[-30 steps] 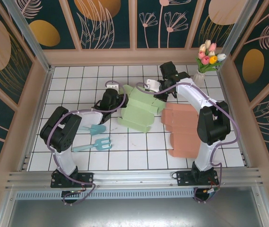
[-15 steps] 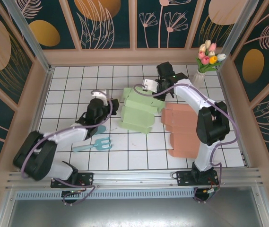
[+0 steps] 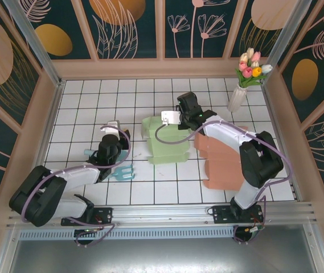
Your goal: Fold the paper box
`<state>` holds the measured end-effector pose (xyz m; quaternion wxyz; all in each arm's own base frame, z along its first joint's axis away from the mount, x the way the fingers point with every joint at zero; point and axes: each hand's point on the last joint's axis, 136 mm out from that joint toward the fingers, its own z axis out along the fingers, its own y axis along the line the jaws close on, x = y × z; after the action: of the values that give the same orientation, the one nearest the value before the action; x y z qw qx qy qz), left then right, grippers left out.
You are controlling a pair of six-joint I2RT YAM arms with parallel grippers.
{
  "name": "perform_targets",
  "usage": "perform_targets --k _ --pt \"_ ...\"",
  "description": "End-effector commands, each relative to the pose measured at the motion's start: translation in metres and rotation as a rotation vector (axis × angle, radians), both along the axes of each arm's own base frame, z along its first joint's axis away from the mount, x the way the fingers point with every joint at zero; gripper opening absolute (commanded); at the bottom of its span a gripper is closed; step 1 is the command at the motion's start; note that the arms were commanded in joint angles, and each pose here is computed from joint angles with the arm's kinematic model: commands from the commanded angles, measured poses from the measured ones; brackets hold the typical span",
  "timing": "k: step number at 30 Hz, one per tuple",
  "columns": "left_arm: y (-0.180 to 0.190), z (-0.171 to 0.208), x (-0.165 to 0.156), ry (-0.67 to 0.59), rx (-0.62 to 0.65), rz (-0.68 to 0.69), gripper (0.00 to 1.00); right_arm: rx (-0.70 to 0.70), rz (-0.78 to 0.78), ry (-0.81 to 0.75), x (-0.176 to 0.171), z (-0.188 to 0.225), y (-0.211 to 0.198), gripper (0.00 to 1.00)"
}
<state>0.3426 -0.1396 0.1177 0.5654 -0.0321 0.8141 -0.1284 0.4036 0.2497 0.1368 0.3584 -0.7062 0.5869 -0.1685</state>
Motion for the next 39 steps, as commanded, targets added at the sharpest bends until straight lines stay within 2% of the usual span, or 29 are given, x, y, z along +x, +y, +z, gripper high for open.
perform_targets --k 1,5,14,20,30,33,34,39 --pt "-0.011 0.011 0.004 -0.075 -0.003 -0.063 0.36 0.000 0.002 -0.146 0.015 0.020 0.005 0.00" --pt "-0.024 0.006 0.008 -0.077 0.005 -0.127 0.37 -0.002 0.002 -0.163 0.018 0.014 0.006 0.00" --pt "-0.034 -0.008 0.023 -0.057 0.020 -0.132 0.37 -0.022 0.012 -0.265 0.023 0.000 0.002 0.00" --pt "-0.032 -0.014 0.029 -0.059 0.053 -0.119 0.38 -0.038 0.014 -0.247 0.030 -0.013 0.002 0.00" --pt "-0.039 -0.029 0.044 -0.023 -0.015 -0.177 0.39 -0.018 0.034 -0.296 0.034 -0.024 0.003 0.00" --pt "-0.050 -0.022 0.045 -0.040 -0.024 -0.239 0.39 -0.019 0.038 -0.326 0.035 -0.026 0.002 0.00" --pt "-0.055 -0.032 0.044 -0.019 -0.020 -0.268 0.40 -0.016 0.044 -0.344 0.034 -0.026 0.003 0.00" --pt "-0.078 -0.037 0.038 -0.011 -0.031 -0.406 0.42 -0.008 0.050 -0.399 0.033 -0.023 0.002 0.00"
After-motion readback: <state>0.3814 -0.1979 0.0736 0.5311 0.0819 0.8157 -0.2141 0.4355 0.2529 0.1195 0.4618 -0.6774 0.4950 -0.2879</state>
